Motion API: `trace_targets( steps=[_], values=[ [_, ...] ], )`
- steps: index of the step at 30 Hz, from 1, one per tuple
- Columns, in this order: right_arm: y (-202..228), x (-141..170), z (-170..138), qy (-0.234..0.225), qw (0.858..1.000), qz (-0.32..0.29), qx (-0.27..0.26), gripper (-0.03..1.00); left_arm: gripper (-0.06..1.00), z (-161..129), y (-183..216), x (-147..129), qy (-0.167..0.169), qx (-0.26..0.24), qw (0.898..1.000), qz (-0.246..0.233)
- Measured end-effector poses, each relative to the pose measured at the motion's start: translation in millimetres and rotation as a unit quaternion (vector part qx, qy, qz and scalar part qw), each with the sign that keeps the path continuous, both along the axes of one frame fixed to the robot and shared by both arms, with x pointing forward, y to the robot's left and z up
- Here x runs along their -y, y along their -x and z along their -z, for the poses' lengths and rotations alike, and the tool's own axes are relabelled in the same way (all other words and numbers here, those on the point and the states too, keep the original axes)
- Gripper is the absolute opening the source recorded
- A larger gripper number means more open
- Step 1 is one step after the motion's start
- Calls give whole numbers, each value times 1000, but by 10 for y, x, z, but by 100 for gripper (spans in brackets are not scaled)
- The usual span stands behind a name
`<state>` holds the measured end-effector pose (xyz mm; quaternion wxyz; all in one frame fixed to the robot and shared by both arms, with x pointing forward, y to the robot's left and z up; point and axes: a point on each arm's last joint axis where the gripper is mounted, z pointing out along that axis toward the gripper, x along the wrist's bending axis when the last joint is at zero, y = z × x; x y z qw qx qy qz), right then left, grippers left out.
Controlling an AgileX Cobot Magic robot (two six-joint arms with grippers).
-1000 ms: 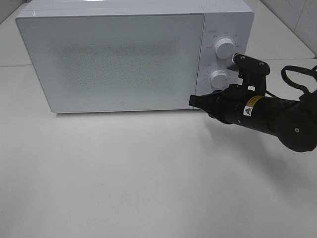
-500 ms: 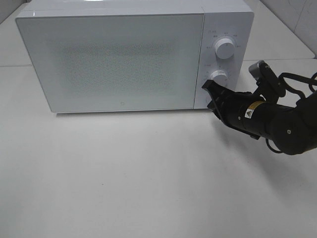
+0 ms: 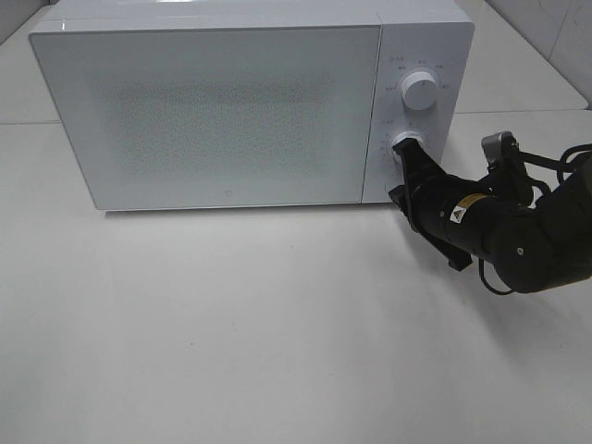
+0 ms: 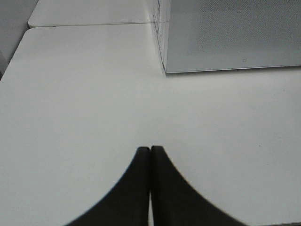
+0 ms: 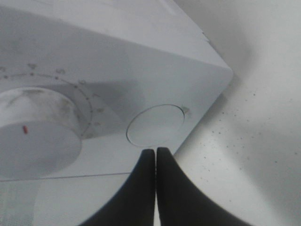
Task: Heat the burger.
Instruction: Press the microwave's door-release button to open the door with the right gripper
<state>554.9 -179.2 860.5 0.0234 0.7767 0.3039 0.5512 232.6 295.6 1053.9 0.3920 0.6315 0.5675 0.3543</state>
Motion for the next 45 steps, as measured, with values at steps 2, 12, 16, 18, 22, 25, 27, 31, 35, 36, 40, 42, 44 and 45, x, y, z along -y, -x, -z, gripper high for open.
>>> trace_targets(
  steps=[2, 12, 16, 18, 22, 25, 27, 31, 35, 36, 40, 42, 44, 45],
  values=[
    [-31, -12, -2, -1, 1000, 0, 3, 0, 0, 0, 0, 0, 0, 0, 1000, 0],
    [-144, -54, 26, -10, 1000, 7, 9, 0, 0, 0, 0, 0, 0, 0, 1000, 0],
    [-165, -26, 20, -18, 999, 30, 10, 0, 0, 0, 0, 0, 0, 0, 1000, 0],
    [-167, -21, 20, -22, 999, 36, 10, 0, 0, 0, 0, 0, 0, 0, 1000, 0],
    [-183, -27, 18, -24, 999, 38, 12, 0, 0, 0, 0, 0, 0, 0, 1000, 0],
    [-212, -38, 26, -22, 999, 39, 3, 0, 0, 0, 0, 0, 0, 0, 1000, 0],
    [-217, -39, 30, -22, 999, 41, 0, 0, 0, 0, 0, 0, 0, 0, 1000, 0],
    [-276, -48, 37, -26, 998, 56, -13, 0, 0, 0, 0, 0, 0, 0, 1000, 0],
    [-315, -61, 25, -29, 998, 62, -15, 0, 0, 0, 0, 0, 0, 0, 1000, 0],
    [-333, -70, 24, -30, 997, 65, -22, 0, 0, 0, 0, 0, 0, 0, 1000, 0],
    [-359, -88, 21, -29, 997, 70, -33, 0, 0, 0, 0, 0, 0, 0, 1000, 0],
    [-363, -84, 20, -28, 996, 73, -35, 0, 0, 0, 0, 0, 0, 0, 1000, 0],
    [-362, -87, 20, -28, 996, 73, -35, 0, 0, 0, 0, 0, 0, 0, 1000, 0],
    [-362, -85, 20, -28, 996, 74, -35, 0, 0, 0, 0, 0, 0, 0, 1000, 0]
  ],
)
